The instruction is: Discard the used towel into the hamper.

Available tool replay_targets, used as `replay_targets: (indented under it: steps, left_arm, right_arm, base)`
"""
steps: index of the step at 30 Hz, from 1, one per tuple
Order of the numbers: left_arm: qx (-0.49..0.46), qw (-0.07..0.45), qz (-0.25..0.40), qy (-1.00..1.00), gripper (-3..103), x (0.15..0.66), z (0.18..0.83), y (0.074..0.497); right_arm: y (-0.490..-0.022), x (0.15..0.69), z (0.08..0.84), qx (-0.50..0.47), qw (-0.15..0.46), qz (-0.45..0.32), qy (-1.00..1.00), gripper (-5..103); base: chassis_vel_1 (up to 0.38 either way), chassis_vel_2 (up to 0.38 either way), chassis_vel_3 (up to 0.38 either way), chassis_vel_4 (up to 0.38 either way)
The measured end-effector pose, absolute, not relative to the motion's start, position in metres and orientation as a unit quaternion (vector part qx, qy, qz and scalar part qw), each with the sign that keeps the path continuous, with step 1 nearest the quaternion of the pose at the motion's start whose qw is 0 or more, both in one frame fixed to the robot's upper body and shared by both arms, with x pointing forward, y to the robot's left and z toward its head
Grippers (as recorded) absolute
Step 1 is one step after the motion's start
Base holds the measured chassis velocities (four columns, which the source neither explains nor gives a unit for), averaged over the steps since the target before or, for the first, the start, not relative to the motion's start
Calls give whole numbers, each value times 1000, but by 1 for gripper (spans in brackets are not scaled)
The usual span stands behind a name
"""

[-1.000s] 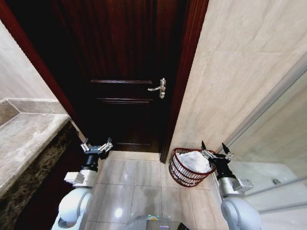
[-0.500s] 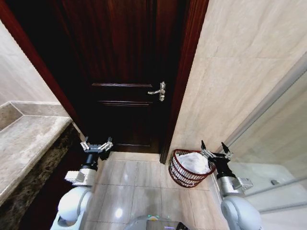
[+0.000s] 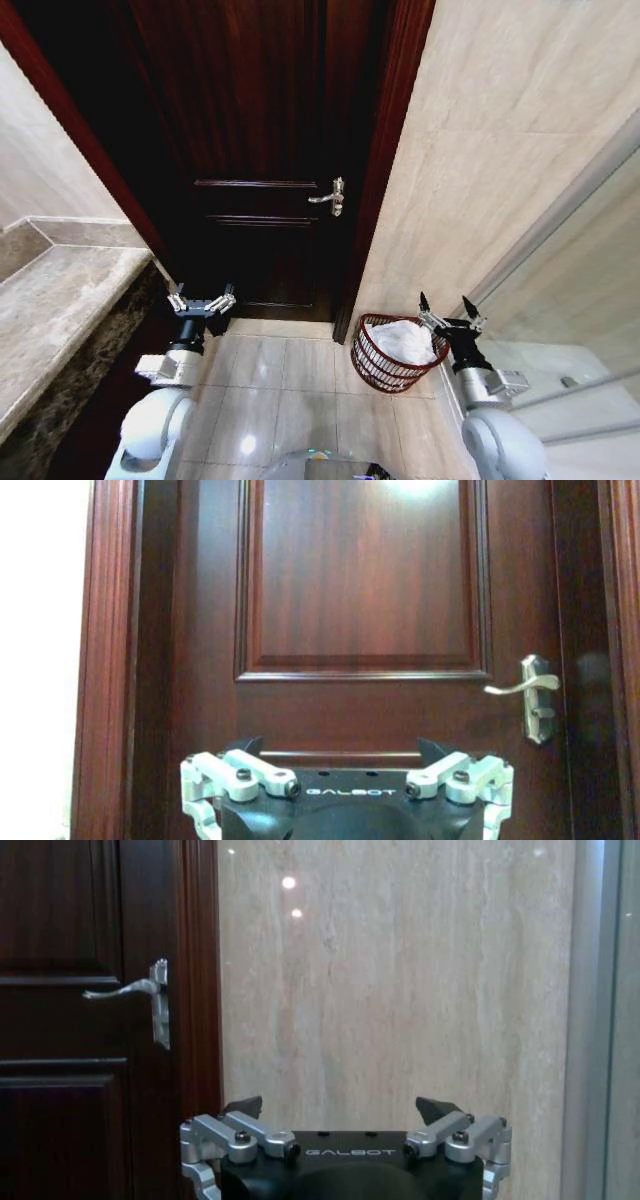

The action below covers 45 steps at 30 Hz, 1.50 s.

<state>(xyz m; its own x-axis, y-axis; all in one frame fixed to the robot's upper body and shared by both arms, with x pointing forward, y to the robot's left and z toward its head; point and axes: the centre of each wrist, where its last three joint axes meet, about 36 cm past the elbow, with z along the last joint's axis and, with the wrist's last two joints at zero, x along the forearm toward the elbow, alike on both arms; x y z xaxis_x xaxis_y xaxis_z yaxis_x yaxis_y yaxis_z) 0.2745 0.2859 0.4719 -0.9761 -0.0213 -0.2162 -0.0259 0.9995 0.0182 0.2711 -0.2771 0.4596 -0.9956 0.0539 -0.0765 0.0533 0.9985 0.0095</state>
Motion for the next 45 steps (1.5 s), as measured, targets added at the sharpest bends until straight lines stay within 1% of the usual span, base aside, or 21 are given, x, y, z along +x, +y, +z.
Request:
replay_targets:
  steps: [40, 45]
  left_arm:
    - [-16, 110, 17, 994, 100, 271, 479, 279]
    - [-20, 121, 16, 992, 100, 271, 477, 279]
  right_arm:
    - [-288, 274, 460, 25, 36, 2, 999, 100]
    - [-289, 274, 459, 24, 35, 2, 999, 100]
  base:
    - [0, 0, 0, 0]
    - [0, 0, 0, 0]
